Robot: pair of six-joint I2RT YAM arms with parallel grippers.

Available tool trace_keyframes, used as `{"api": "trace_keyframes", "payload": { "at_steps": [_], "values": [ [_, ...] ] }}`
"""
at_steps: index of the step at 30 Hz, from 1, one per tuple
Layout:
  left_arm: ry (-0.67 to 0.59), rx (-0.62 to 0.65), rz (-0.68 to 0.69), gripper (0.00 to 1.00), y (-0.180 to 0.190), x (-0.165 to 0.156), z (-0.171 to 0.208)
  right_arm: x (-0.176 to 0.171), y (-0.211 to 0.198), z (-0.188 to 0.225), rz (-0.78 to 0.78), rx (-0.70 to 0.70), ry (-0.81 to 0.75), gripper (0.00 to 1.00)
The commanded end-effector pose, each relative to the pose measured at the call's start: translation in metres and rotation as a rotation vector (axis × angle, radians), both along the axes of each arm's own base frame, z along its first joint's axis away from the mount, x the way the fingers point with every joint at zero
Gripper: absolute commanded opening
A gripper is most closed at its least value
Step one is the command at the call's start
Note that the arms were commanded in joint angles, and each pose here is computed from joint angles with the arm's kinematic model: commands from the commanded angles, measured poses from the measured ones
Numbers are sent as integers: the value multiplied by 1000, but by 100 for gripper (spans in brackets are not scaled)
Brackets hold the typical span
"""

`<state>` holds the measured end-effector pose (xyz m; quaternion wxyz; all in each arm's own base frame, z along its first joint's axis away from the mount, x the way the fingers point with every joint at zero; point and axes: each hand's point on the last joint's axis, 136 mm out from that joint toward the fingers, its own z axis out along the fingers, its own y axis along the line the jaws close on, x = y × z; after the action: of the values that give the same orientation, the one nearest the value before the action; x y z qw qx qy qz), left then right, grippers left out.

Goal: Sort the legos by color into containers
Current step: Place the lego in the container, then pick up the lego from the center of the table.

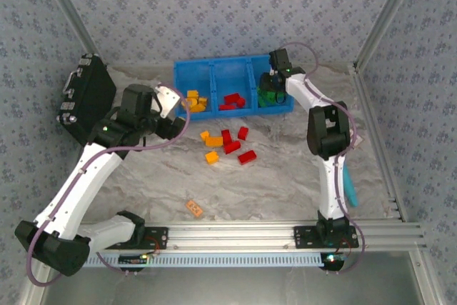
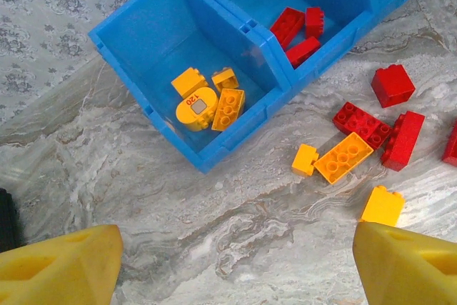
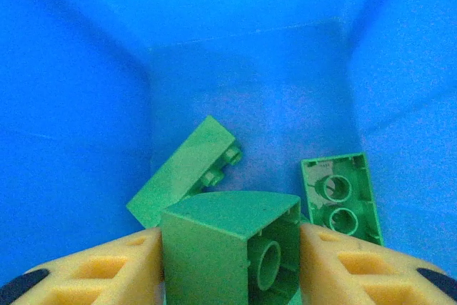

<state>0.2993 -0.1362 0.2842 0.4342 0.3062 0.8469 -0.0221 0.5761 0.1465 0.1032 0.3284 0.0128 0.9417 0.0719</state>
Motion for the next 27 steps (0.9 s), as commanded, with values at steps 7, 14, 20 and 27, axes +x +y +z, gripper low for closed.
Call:
{"api": "trace_keyframes", "payload": {
  "at_steps": [7, 14, 20, 27],
  "values": [
    [0, -3, -26, 84, -5, -2, -2, -26, -2, 62, 36, 11, -66, 57],
    [1, -12, -34, 84, -8, -1, -1, -74, 10, 86, 97, 6, -55, 57],
    [16, -17, -39, 84, -11, -1, -4, -146, 26, 62, 49, 19, 50, 64],
    [30, -34, -46, 84, -14, -2, -5, -222, 46, 27, -245, 265, 158, 68]
  ]
}}
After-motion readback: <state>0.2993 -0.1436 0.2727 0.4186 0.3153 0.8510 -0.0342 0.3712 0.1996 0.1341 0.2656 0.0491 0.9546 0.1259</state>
